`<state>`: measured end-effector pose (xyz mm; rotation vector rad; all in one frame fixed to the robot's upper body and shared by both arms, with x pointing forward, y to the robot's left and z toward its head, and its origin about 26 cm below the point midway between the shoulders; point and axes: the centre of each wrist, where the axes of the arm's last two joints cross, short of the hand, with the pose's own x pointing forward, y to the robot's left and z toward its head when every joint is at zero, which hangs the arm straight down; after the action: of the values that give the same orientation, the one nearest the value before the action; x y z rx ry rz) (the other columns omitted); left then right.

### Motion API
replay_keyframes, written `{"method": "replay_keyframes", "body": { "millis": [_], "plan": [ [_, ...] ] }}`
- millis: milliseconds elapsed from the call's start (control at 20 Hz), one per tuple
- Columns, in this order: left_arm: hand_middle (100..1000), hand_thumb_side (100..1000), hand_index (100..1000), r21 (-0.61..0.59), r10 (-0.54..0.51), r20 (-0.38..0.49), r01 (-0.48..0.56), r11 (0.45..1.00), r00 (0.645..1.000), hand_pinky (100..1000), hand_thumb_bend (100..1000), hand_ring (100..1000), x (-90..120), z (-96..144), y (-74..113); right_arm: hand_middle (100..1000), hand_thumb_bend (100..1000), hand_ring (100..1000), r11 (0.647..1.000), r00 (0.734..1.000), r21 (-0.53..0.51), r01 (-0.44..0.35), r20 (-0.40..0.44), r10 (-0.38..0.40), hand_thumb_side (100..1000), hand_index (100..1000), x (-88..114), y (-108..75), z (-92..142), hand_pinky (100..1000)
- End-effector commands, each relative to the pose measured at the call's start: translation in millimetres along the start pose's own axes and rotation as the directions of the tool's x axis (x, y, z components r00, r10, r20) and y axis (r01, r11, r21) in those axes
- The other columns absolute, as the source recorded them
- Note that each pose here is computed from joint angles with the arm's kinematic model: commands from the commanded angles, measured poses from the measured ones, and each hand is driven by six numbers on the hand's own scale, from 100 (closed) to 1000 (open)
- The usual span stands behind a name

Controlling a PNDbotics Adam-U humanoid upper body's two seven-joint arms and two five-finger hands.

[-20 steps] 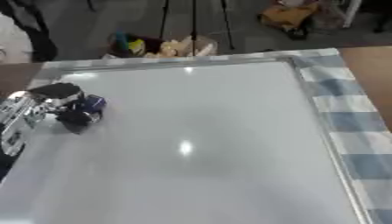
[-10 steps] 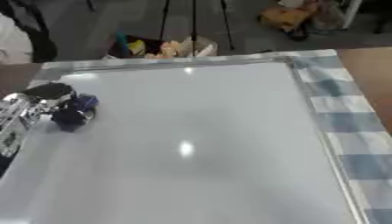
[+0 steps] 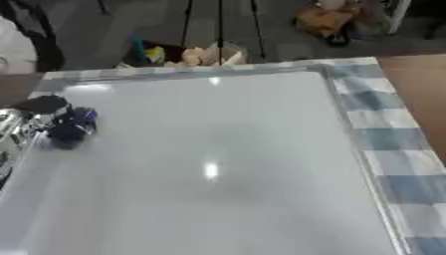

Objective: Wipe the whiteboard clean with a brush.

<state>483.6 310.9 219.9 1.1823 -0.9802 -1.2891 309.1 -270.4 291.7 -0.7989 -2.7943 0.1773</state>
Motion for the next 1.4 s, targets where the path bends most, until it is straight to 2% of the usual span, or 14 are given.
{"method": "replay_keyframes", "body": {
  "millis": [50, 450, 1400],
  "plan": [
    [465, 771, 776, -0.028, 0.004, -0.066, -0.006, 1.0, 0.998, 370, 100, 511, -24, 0, -8.7, 730, 100, 817, 1.0, 1.0, -0.011, -0.005, 0.03, 0.005, 866, 784, 4, -4.9, -7, 793],
    [464, 774, 776, -0.023, 0.035, -0.085, -0.037, 0.999, 0.996, 367, 100, 509, -33, 2, -8.6, 730, 100, 817, 1.0, 1.0, -0.012, -0.006, 0.029, 0.006, 866, 785, 4, -5.1, -7, 793],
    [462, 759, 776, 0.002, 0.019, -0.14, -0.019, 1.0, 0.99, 369, 100, 510, -46, 3, -9.8, 730, 100, 817, 1.0, 1.0, -0.006, -0.007, 0.029, 0.007, 866, 785, 4, -4.8, -7, 793]
  ]
}}
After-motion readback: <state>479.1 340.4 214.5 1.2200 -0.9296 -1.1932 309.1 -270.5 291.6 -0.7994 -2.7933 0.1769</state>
